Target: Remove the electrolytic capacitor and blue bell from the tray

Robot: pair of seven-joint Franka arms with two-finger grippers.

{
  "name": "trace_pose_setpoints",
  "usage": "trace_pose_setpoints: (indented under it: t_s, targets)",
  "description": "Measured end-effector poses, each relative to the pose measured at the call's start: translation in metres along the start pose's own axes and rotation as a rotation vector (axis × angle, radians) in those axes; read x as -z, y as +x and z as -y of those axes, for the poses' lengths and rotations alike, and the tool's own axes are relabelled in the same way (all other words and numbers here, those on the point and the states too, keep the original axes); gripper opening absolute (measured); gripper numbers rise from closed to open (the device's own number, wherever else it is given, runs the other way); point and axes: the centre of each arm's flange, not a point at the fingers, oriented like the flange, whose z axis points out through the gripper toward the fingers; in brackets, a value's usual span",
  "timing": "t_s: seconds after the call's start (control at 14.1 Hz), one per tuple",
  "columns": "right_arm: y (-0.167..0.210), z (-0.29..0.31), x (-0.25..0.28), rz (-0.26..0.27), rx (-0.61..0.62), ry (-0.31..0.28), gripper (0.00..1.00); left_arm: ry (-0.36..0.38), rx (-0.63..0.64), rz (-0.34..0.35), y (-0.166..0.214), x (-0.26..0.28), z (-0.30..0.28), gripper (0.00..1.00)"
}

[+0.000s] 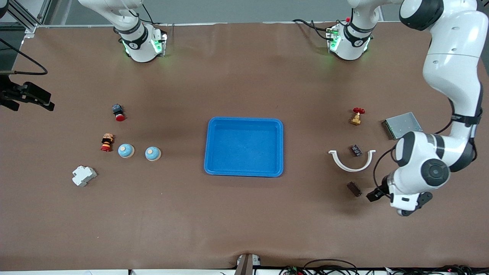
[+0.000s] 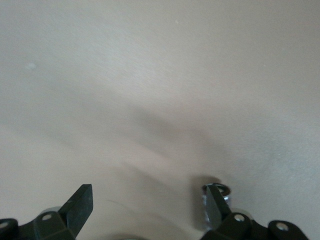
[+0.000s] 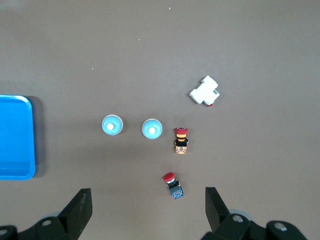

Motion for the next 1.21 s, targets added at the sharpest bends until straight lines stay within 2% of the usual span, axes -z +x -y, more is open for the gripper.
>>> trace_pose_setpoints:
  t_s: [0.21,0.43,0.71,1.21]
  targets:
    - [-0.002,-0.001,-0.002,0.017,-0.002,0.0,1.0,-0.003,-0.05,0.03,0.008,0.021,0.02,1.0]
    - [-0.002,-0.001,-0.006,0.031,-0.003,0.001,1.0,0.025,-0.095,0.047,0.009,0.043,0.035,1.0]
    - [-0.003,-0.002,-0.016,0.054,-0.004,0.002,1.0,0.036,-0.129,0.043,0.011,0.08,0.049,1.0]
    - [-0.003,-0.004,-0.017,0.056,-0.008,0.002,1.0,0.033,-0.199,0.036,0.006,0.132,0.061,1.0]
